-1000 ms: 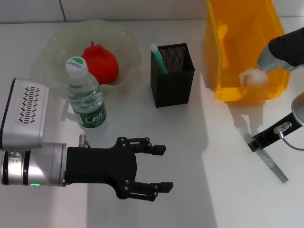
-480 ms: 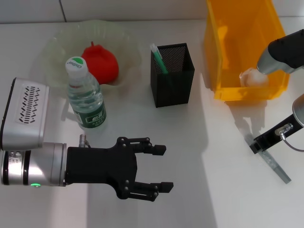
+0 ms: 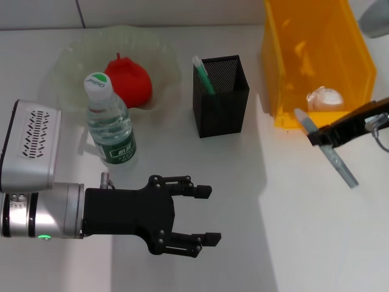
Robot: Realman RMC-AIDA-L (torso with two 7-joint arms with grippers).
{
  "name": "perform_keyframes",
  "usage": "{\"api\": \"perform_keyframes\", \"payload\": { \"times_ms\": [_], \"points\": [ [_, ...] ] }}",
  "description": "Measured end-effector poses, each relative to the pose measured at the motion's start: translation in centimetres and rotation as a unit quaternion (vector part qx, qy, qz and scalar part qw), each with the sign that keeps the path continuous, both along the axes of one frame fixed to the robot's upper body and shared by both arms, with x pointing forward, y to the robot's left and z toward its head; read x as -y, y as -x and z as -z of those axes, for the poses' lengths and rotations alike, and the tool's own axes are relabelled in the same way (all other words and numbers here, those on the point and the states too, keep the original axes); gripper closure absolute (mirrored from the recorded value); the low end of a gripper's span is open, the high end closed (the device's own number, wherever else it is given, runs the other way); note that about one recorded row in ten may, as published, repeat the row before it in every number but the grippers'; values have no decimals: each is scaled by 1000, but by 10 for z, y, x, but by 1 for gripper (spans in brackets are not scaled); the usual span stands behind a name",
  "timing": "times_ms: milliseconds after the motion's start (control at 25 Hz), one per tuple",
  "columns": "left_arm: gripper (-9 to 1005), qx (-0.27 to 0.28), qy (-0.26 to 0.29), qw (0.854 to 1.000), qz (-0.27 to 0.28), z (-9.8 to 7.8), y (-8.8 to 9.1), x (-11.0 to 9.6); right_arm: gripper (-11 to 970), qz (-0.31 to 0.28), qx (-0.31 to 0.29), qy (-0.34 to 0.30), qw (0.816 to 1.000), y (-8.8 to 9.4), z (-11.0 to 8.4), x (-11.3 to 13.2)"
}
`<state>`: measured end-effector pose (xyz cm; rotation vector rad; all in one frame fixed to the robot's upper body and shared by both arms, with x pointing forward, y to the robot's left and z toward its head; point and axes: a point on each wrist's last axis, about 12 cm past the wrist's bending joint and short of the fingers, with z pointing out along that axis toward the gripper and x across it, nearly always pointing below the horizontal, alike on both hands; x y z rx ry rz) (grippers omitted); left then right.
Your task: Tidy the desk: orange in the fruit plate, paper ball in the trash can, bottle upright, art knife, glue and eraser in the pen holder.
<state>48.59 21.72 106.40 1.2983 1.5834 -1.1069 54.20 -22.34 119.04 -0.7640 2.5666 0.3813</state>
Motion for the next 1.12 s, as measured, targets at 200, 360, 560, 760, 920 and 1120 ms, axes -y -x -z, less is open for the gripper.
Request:
{"api": "perform_keyframes", "payload": {
  "times_ms": [200,360,560,760,920,1120],
  "points": [
    [197,1,1,1000,1,-1,-1,1,814,-55,144,-97,983,4,-58,2],
    [197,1,1,1000,1,-1,-1,1,816,-91,243,-136,956,-7,-66,-1],
    [197,0,1,1000,0,0,0,0,819,-126,278,-208,929,-21,-46,-6],
    [197,2,1,1000,1,-1,-1,1,821,-137,293,-231,918,-33,-25,-6],
    [198,4,0,1000,3,-2,-3,3,822,-140,325,-261,898,-37,-8,-2],
    [198,4,1,1000,2,-2,-3,2,823,-115,342,-322,875,-38,8,8]
  ]
}}
